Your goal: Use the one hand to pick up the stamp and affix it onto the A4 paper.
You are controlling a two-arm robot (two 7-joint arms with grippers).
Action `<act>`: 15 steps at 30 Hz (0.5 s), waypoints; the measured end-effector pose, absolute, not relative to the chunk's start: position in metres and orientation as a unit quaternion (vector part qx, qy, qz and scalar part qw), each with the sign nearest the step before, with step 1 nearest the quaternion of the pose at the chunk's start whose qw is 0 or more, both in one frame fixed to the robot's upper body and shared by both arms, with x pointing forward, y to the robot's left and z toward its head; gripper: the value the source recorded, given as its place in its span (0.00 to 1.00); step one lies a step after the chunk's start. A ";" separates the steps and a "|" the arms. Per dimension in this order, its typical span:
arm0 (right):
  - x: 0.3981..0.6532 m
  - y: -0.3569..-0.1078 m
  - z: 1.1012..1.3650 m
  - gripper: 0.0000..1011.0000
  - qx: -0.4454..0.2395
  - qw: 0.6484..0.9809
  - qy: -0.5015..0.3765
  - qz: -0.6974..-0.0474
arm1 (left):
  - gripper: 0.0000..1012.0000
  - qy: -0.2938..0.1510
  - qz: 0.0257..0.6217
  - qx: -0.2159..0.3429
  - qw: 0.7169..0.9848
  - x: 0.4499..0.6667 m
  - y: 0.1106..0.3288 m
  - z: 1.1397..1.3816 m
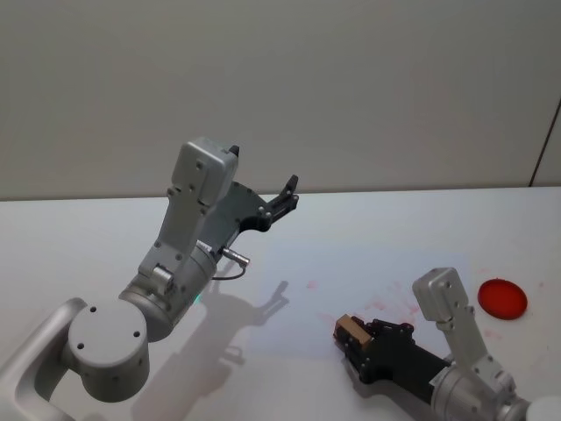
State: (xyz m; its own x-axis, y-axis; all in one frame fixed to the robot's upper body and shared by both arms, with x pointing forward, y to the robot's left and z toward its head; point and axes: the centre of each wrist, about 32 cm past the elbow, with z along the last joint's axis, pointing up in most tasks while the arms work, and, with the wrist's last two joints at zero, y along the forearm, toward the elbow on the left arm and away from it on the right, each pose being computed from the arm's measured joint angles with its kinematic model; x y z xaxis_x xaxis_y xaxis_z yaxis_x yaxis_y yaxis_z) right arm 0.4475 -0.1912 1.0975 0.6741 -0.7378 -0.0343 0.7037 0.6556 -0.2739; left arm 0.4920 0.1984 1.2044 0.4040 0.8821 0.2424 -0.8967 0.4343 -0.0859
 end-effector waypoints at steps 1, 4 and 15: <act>0.448 -0.191 1.097 0.22 -0.120 0.907 0.071 -0.397 | 0.99 -0.126 0.531 0.029 0.837 0.492 0.198 1.204; 0.448 -0.191 1.097 0.22 -0.122 0.907 0.071 -0.397 | 0.99 -0.126 0.531 0.029 0.837 0.492 0.198 1.204; 0.451 -0.191 1.096 0.22 -0.128 0.906 0.069 -0.397 | 0.99 -0.126 0.531 0.029 0.837 0.492 0.198 1.204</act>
